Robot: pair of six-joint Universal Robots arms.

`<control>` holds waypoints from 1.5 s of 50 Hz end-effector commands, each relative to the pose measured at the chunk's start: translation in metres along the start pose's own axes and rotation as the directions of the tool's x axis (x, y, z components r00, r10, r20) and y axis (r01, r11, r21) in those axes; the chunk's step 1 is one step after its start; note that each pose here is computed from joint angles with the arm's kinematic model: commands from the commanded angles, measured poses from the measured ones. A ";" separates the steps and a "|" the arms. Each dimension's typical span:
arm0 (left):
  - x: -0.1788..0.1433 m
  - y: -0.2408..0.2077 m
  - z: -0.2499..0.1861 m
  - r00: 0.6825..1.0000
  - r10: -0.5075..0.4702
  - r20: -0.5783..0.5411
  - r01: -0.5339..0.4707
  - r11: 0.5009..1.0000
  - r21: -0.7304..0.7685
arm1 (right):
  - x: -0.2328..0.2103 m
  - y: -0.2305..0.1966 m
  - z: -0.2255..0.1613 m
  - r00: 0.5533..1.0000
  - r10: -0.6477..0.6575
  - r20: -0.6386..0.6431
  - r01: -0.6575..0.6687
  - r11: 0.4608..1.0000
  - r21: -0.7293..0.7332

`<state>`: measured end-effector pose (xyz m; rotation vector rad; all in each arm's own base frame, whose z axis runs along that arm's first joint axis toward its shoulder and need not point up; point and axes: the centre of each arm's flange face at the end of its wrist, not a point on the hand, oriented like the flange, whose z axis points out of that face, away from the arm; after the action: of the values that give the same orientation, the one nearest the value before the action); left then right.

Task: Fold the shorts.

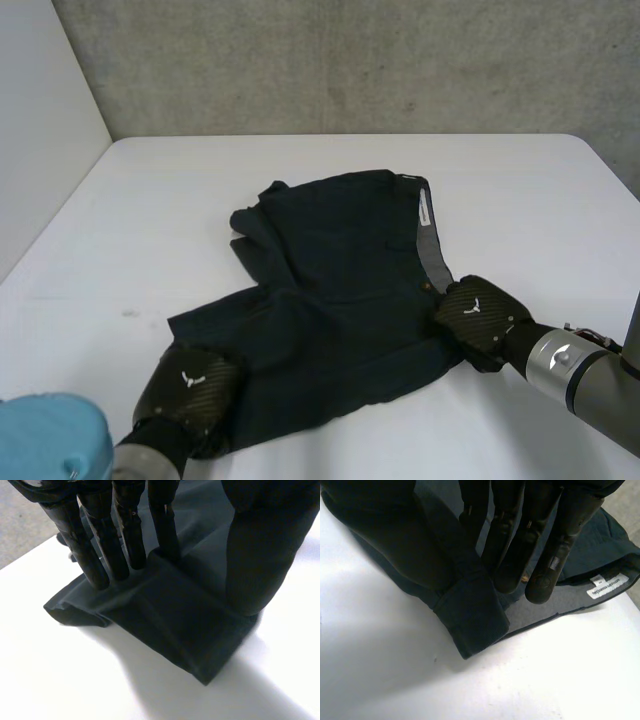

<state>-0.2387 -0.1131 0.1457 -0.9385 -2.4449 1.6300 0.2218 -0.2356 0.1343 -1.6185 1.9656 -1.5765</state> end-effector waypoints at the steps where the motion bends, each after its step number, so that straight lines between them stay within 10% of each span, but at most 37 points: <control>1: -0.007 0.002 0.026 0.999 -0.004 0.049 0.003 1.000 0.008 | 0.003 0.002 0.000 0.997 0.074 -0.016 -0.074 0.997 -0.014; 27: -0.058 -0.131 -0.046 0.989 -0.017 0.148 -0.033 0.944 0.330 | 0.079 -0.126 -0.096 0.944 0.014 -0.329 0.010 0.998 0.070; 47: -0.048 -0.157 0.119 0.988 0.058 0.147 -0.104 0.939 0.328 | 0.078 -0.103 0.033 0.953 -0.020 -0.301 -0.005 0.997 -0.079; 52: -0.079 -0.235 0.123 0.953 0.015 0.302 -0.191 0.804 0.563 | 0.131 -0.158 0.043 0.851 0.004 -0.526 0.105 0.979 0.177; 61: -0.127 -0.357 0.034 0.860 -0.299 0.414 -0.321 0.314 0.893 | 0.200 -0.254 -0.001 0.565 0.264 -0.782 0.393 0.747 0.536; 75: -0.096 -0.240 0.102 0.935 -0.138 0.327 -0.157 0.666 0.729 | 0.147 -0.188 0.042 0.750 0.156 -0.642 0.170 0.893 0.416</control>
<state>-0.3098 -0.3037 0.4159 -0.3818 -1.2268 2.8628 0.3015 -0.3567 0.3923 -0.7323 1.3603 -2.8750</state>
